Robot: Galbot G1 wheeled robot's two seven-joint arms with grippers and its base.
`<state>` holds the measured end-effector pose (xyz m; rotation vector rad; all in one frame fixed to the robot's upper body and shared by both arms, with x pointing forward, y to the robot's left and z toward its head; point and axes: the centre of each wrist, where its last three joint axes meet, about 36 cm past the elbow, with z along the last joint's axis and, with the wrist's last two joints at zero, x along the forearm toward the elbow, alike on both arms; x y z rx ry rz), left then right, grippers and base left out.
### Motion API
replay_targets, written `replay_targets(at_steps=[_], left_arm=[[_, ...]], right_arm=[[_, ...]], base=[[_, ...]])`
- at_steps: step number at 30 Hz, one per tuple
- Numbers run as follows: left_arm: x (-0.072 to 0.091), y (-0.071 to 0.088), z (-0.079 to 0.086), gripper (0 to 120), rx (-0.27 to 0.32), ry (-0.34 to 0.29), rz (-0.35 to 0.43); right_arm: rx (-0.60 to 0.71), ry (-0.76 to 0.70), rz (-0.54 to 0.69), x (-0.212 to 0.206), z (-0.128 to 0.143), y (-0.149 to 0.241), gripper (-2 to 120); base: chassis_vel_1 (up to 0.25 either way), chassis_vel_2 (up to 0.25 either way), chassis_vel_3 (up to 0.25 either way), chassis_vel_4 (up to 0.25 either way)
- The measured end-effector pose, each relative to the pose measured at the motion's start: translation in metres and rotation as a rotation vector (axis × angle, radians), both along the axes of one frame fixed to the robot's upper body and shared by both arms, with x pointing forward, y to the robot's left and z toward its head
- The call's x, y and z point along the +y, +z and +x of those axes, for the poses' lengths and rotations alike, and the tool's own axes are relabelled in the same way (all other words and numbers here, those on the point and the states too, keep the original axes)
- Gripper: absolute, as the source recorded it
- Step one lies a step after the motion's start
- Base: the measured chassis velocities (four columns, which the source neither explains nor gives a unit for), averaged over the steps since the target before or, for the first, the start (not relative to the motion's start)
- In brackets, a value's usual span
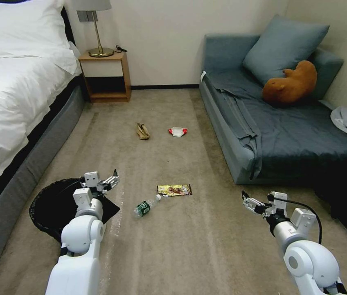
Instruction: Pick up the trash bin, then pick up the garbage on the floor and place it into the trash bin.
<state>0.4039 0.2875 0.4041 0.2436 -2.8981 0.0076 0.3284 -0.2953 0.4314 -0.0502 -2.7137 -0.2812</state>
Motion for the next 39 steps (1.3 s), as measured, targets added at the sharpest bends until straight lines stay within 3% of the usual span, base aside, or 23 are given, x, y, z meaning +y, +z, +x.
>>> replay_targets(at_steps=[3, 5, 6, 8, 9, 10, 11, 14, 20, 26, 29, 39], left_arm=[[0.014, 0.002, -0.004, 100, 0.009, 0.023, 0.012], [0.031, 0.007, -0.01, 100, 0.044, 0.056, 0.032], [0.031, 0.007, -0.01, 100, 0.044, 0.056, 0.032], [0.05, 0.012, -0.017, 100, 0.098, 0.097, 0.07], [0.05, 0.012, -0.017, 100, 0.098, 0.097, 0.07], [0.064, 0.016, -0.021, 100, 0.134, 0.125, 0.095], [0.064, 0.016, -0.021, 100, 0.134, 0.125, 0.095], [0.095, 0.027, -0.029, 100, 0.205, 0.188, 0.131], [0.122, 0.038, -0.035, 100, 0.273, 0.223, 0.18], [0.141, 0.036, -0.033, 100, 0.323, 0.241, 0.207], [0.155, 0.026, -0.027, 100, 0.363, 0.259, 0.213], [0.161, 0.003, -0.016, 100, 0.398, 0.249, 0.211]], right_arm=[[0.0, 0.001, 0.001, 0.002, 0.0, -0.001, 100], [0.0, 0.005, 0.004, 0.004, 0.0, -0.002, 100], [0.0, 0.005, 0.004, 0.004, 0.0, -0.002, 100], [-0.001, 0.008, 0.004, 0.005, 0.0, -0.003, 100], [-0.001, 0.008, 0.004, 0.005, 0.0, -0.003, 100], [0.001, 0.009, 0.003, 0.006, 0.0, -0.004, 100], [0.001, 0.009, 0.003, 0.006, 0.0, -0.004, 100], [0.008, 0.015, 0.002, 0.008, 0.001, -0.008, 100], [0.007, 0.026, 0.005, 0.013, 0.003, -0.008, 100], [0.006, 0.029, 0.007, 0.014, 0.003, -0.008, 100], [0.005, 0.028, 0.01, 0.015, 0.003, -0.008, 100], [0.003, 0.026, 0.021, 0.017, 0.002, -0.01, 100]], base=[[0.0, 0.0, 0.0, 0.0], [0.0, 0.0, 0.0, 0.0], [0.0, 0.0, 0.0, 0.0], [0.0, 0.0, 0.0, 0.0], [0.0, 0.0, 0.0, 0.0], [0.0, 0.0, 0.0, 0.0], [0.0, 0.0, 0.0, 0.0], [0.0, 0.0, 0.0, 0.0], [0.0, 0.0, 0.0, 0.0], [0.0, 0.0, 0.0, 0.0], [0.0, 0.0, 0.0, 0.0], [0.0, 0.0, 0.0, 0.0]])
